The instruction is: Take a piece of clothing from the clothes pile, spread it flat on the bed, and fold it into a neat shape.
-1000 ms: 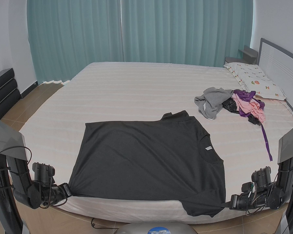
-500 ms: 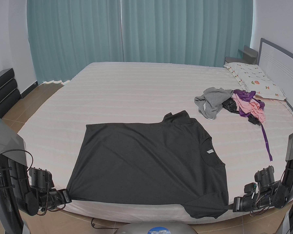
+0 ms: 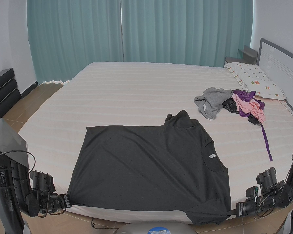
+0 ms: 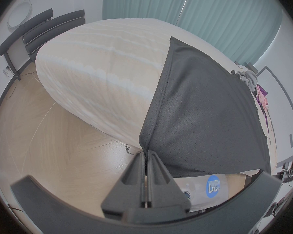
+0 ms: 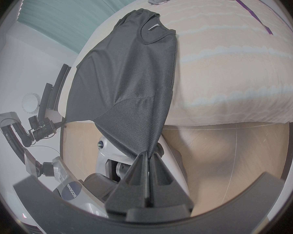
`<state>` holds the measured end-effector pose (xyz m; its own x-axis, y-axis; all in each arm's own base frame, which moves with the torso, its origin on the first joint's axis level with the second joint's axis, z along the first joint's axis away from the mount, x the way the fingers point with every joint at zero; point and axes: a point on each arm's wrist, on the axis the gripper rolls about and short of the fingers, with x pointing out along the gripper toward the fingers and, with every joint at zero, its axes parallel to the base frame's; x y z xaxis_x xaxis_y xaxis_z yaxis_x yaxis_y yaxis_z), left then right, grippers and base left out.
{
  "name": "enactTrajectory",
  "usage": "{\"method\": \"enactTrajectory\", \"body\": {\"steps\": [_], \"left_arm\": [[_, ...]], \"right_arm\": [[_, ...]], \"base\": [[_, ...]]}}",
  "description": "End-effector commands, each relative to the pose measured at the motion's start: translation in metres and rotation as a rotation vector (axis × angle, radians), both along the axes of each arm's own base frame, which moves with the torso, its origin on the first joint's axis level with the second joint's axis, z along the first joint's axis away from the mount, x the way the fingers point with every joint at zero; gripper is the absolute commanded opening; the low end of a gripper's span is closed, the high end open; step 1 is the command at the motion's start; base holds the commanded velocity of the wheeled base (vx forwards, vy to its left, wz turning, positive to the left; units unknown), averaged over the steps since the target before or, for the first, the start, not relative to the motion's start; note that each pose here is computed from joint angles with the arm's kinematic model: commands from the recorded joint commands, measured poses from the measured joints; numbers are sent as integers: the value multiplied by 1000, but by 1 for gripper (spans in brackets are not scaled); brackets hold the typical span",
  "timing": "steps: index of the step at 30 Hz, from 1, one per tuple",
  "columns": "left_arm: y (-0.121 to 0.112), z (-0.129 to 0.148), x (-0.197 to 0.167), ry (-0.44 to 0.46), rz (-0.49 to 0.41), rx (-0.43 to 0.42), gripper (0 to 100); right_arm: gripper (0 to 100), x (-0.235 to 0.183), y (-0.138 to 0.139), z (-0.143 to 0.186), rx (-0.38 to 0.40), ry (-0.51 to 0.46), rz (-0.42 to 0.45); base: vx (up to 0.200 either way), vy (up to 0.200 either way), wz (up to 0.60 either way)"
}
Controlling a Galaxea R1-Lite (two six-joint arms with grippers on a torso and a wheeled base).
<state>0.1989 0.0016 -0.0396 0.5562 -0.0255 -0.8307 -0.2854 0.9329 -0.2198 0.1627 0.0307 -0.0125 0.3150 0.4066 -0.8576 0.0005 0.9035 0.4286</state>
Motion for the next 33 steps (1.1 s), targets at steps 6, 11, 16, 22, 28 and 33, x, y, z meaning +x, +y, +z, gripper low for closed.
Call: {"method": "enactTrajectory", "body": {"steps": [6,11,16,22,28,33], "left_arm": [[0,11,-13,50,-38,19,0],[-1,16,-17,65,-55,35,0],[0,22,-20,67,-70,61,0],[-1,30,-28,95,-101,73,0],[-1,30,-29,97,-103,80,0],[-1,31,-35,142,-138,96,0]], "right_arm": [[0,-12,-2,5,-22,20,44],[0,-15,-2,6,-37,30,76],[0,-21,-3,13,-45,14,102],[0,-29,-1,22,-53,6,145],[0,-35,-2,25,-60,11,166],[0,-40,-3,27,-72,18,199]], "base": [[0,0,0],[0,0,0],[0,0,0],[0,0,0],[0,0,0],[0,0,0]]}}
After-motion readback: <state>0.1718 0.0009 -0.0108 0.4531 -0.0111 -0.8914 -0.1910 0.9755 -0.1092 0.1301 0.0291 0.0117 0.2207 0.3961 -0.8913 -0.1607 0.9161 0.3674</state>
